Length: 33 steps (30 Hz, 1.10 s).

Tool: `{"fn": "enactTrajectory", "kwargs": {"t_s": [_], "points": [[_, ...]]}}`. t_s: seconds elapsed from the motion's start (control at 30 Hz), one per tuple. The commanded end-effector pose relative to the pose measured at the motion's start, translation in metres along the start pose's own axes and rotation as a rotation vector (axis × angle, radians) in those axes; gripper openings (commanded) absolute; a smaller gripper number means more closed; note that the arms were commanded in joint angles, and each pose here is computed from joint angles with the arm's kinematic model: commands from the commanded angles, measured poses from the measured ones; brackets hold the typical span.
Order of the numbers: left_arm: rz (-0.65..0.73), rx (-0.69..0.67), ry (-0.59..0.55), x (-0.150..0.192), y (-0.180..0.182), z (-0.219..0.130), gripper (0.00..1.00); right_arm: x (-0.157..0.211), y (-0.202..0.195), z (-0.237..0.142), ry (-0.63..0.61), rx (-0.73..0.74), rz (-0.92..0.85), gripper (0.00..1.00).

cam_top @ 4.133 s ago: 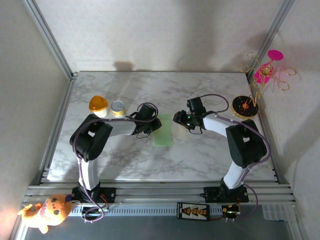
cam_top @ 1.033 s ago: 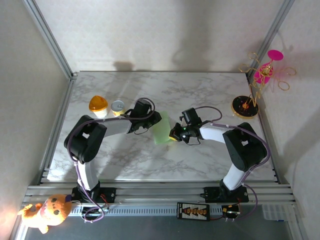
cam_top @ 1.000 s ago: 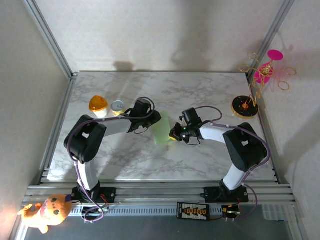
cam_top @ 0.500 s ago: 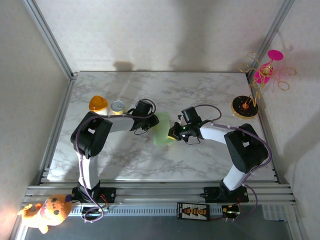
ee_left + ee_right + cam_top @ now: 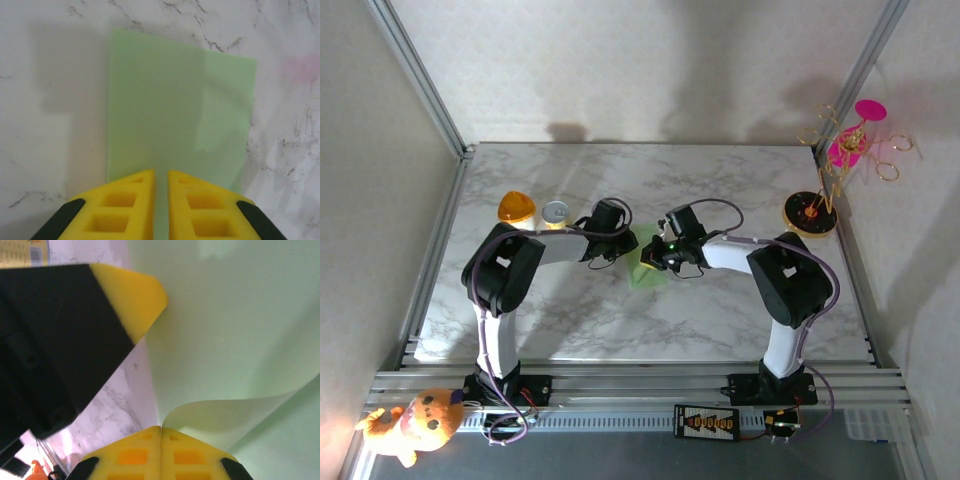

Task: Fold a paper plane with a square sheet of paper (pick it up from the middle)
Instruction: Fold the triangle a second time at the center of the table.

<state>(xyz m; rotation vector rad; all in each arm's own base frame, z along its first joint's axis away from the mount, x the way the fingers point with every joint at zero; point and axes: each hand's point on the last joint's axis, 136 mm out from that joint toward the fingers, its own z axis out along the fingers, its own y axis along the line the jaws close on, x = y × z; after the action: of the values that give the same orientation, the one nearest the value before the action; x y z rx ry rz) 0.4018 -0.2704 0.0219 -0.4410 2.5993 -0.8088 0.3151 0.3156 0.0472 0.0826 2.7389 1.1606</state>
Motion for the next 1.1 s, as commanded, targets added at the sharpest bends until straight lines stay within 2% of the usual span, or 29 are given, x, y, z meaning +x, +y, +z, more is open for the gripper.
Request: {"fn": "enactTrajectory", "kwargs": {"t_s": [0.0,0.13,0.3,0.63,1.07], "points": [[0.051,0.012,0.046,-0.003,-0.007,0.000,0.15,-0.015,0.006,0.005,-0.052,0.012,-0.009,0.00],[0.069,0.031,-0.002,-0.023,-0.017,-0.015,0.19,-0.012,0.001,0.007,-0.038,0.033,-0.009,0.00],[0.055,-0.019,-0.032,-0.034,0.000,-0.011,0.19,-0.008,-0.001,0.008,-0.021,0.039,-0.017,0.00],[0.033,-0.086,0.017,-0.024,0.025,0.013,0.13,-0.010,0.003,0.014,-0.016,0.016,-0.025,0.00],[0.023,-0.112,0.034,-0.016,0.037,0.018,0.11,-0.018,-0.001,0.021,-0.045,0.021,0.007,0.00]]}}
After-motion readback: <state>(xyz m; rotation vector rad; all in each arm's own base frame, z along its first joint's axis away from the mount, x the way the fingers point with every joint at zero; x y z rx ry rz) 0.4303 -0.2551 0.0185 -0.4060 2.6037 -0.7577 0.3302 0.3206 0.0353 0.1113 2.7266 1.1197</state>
